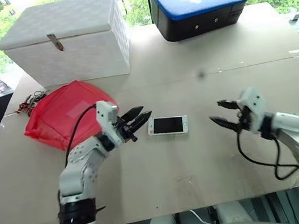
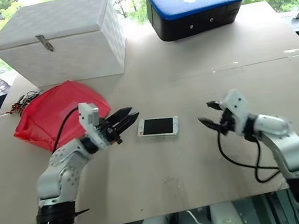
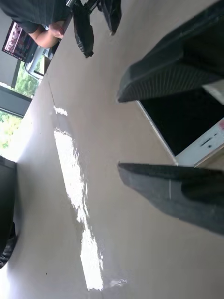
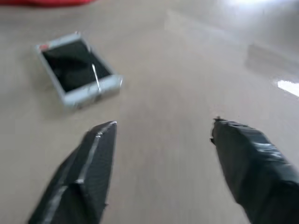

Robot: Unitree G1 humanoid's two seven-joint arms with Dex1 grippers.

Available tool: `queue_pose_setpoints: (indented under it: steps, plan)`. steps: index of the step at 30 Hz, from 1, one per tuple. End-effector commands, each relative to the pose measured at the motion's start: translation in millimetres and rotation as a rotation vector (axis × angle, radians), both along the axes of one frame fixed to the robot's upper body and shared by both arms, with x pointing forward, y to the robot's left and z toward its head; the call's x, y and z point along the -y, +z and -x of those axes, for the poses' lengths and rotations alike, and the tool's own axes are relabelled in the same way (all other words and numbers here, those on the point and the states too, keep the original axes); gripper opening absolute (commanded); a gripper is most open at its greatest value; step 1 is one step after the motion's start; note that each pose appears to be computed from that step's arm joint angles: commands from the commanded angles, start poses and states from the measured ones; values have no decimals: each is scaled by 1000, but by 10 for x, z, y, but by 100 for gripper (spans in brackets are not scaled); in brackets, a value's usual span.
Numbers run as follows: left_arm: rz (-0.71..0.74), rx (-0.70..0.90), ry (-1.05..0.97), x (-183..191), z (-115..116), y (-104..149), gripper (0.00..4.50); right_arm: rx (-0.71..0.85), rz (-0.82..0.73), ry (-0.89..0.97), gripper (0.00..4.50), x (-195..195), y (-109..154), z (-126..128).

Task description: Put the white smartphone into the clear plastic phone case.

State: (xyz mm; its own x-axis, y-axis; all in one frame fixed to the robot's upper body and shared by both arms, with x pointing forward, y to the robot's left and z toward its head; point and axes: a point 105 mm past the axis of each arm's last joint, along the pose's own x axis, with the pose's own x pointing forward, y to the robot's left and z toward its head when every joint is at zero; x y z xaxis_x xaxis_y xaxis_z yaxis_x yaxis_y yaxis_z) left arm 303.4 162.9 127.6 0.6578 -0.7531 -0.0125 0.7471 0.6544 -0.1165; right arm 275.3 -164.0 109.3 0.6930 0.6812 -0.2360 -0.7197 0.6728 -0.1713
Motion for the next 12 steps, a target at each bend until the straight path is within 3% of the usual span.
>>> queue_pose_setpoints:
  steps: [1, 2, 3, 8, 12]
  plan:
    - [-27, 18, -6, -107, 211, 79, 397, 38, 19, -15, 450, 162, 154, 222]
    - [-43, 4, 8, -139, 271, 41, 438, 30, 29, -34, 450, 227, 128, 282]
    - [-61, -13, 27, -183, 339, -4, 449, 26, 44, -58, 450, 297, 97, 340]
    - [-155, -87, 70, -348, 703, -223, 449, 59, 57, -164, 450, 507, 67, 497]
    - [-163, -116, 106, -388, 836, -294, 449, 52, 40, -189, 450, 536, 37, 567]
